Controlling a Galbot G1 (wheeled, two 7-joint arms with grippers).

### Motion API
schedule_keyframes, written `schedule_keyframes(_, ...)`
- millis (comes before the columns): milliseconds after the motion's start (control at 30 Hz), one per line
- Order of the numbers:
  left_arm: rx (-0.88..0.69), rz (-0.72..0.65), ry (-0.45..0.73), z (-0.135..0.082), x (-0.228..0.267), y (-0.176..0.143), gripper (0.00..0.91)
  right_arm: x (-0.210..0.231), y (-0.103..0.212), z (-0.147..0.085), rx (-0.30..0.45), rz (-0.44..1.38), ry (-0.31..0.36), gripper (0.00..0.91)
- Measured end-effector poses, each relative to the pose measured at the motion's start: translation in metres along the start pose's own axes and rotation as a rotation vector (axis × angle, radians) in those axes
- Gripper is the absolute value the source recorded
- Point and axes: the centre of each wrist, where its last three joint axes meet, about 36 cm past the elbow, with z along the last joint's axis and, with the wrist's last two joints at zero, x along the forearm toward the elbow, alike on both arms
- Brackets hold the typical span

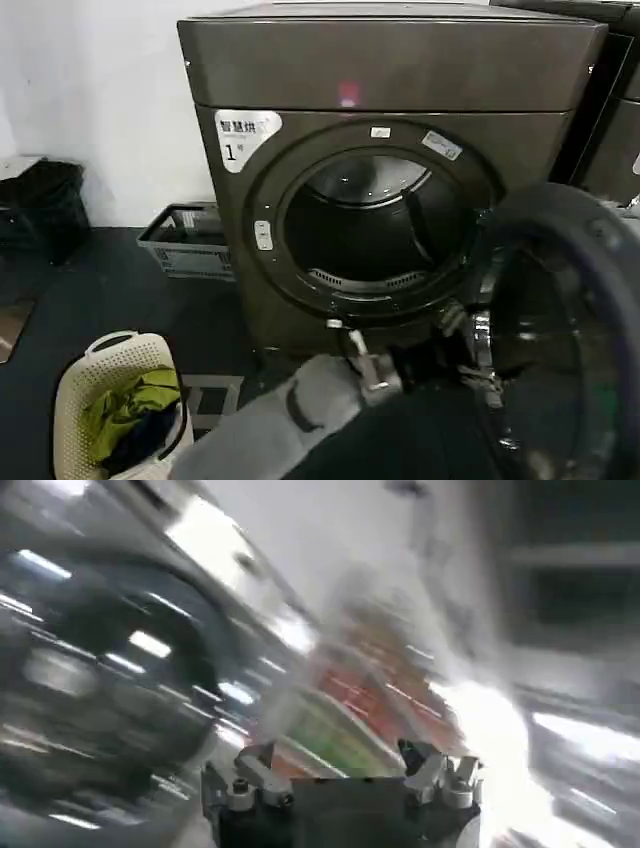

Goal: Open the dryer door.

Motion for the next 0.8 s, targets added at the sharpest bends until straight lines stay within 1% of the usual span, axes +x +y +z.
schedule_keyframes(67, 0.003, 0.001, 0.011, 0.001, -0.009, -0.004, 0.907, 0.005, -0.006, 0.003, 0.058, 0.125, 0.066, 0.907)
schedule_keyframes(133, 0.004, 0.009, 0.014, 0.002, -0.019, -0.006, 0.907, 0.009, -0.012, 0.006, 0.11, 0.23, 0.116, 0.907)
schedule_keyframes(233, 0.008, 0.016, 0.015, 0.004, -0.032, -0.009, 0.907, 0.02, -0.022, 0.011, 0.221, 0.401, 0.201, 0.907)
schedule_keyframes(400, 0.015, 0.006, 0.013, 0.007, -0.051, -0.005, 0.907, 0.035, -0.038, 0.015, 0.381, 0.604, 0.306, 0.907)
schedule_keyframes(467, 0.017, 0.008, 0.014, 0.009, -0.059, -0.005, 0.907, 0.04, -0.045, 0.014, 0.426, 0.651, 0.343, 0.907)
schedule_keyframes(567, 0.015, 0.014, 0.02, 0.011, -0.071, -0.004, 0.907, 0.042, -0.059, 0.011, 0.474, 0.706, 0.377, 0.907)
schedule_keyframes(700, 0.014, 0.024, 0.031, 0.014, -0.084, -0.003, 0.907, 0.047, -0.079, 0.011, 0.545, 0.721, 0.367, 0.907)
schedule_keyframes(800, 0.019, 0.024, 0.035, 0.016, -0.093, -0.003, 0.907, 0.054, -0.094, 0.018, 0.571, 0.731, 0.39, 0.907)
